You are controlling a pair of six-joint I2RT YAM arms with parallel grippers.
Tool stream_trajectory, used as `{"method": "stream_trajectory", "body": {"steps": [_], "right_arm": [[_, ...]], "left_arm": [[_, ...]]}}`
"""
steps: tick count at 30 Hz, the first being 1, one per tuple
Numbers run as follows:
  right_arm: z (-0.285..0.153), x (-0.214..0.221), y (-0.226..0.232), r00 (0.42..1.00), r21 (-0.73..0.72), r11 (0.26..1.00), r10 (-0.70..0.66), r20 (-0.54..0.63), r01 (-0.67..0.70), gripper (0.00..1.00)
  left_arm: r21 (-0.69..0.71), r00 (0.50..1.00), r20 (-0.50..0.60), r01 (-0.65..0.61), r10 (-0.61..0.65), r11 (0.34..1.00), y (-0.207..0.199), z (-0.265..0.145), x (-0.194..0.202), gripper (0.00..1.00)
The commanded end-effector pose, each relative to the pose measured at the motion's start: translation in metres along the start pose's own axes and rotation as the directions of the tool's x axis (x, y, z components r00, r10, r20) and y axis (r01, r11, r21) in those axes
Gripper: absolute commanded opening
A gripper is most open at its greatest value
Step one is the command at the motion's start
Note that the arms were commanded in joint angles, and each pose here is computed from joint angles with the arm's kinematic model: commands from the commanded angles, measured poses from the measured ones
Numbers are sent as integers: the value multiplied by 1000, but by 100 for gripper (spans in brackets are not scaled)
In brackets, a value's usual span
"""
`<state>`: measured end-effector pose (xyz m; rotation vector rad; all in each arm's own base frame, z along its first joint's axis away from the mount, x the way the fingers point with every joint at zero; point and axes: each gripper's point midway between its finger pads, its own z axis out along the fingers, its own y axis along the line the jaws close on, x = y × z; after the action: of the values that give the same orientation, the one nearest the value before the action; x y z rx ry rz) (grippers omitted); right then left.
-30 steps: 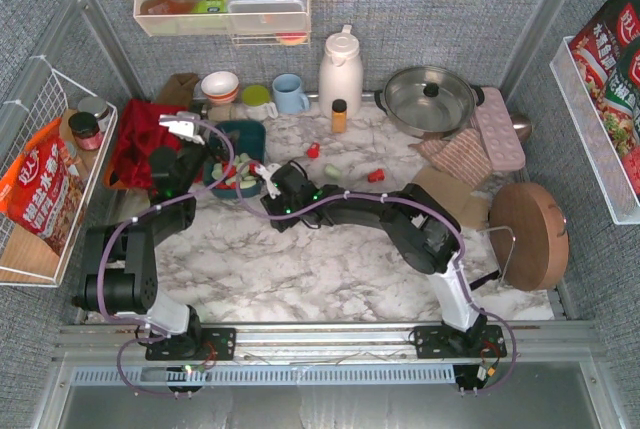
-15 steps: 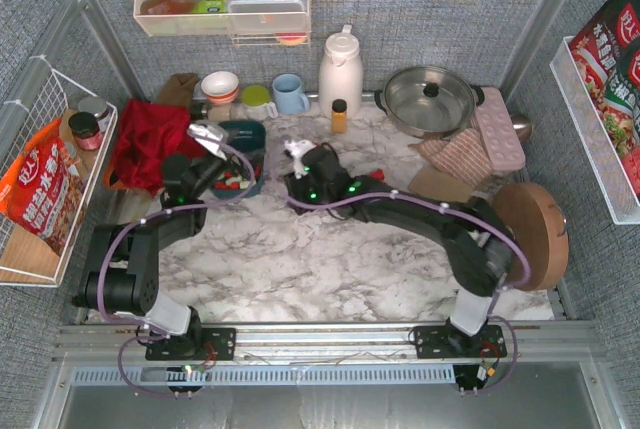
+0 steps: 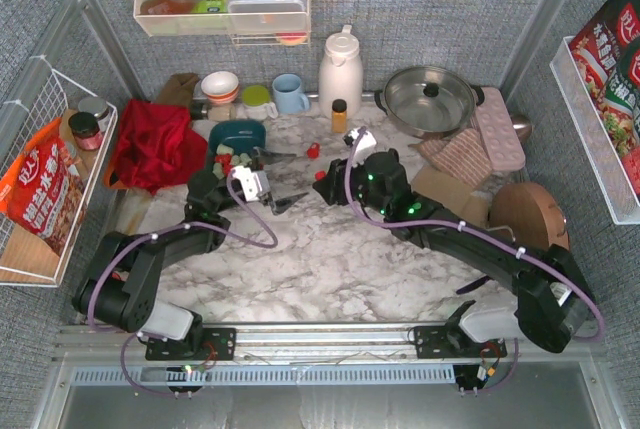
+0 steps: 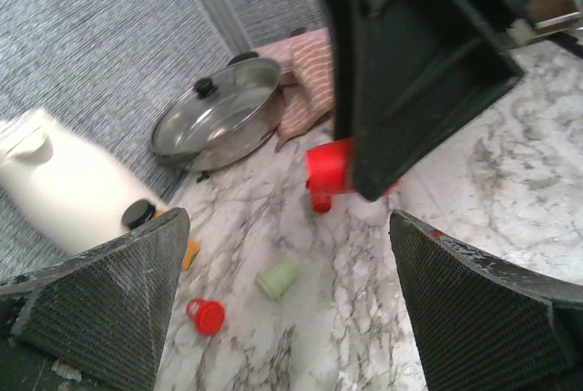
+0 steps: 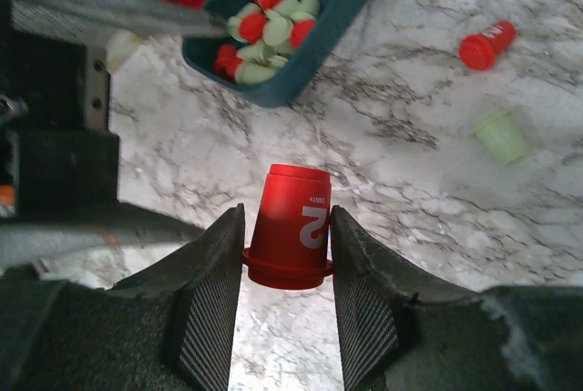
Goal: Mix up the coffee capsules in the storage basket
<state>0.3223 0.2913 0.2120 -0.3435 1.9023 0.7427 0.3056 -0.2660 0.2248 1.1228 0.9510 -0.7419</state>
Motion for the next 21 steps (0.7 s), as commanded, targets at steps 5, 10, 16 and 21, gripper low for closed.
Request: {"method": "stream_trajectory", "body": {"steps": [5, 10, 16, 21], "right_arm": [[-4, -34, 32, 987, -156, 986, 78, 139, -56, 32], [-4, -35, 42, 984, -202, 977, 98, 149, -67, 32], [0, -30, 47, 983, -228, 970, 115, 140, -81, 32], [3, -25, 48, 985, -230, 969, 118, 127, -87, 32]], "left_arm": [[104, 997, 28, -78, 75, 992, -33, 18, -7, 99], [78, 997, 20, -82, 81, 994, -36, 25, -5, 99], [-38, 992, 51, -112, 114, 993, -24, 24, -16, 99], [-41, 991, 74, -112, 115, 993, -24, 24, -23, 92]]}}
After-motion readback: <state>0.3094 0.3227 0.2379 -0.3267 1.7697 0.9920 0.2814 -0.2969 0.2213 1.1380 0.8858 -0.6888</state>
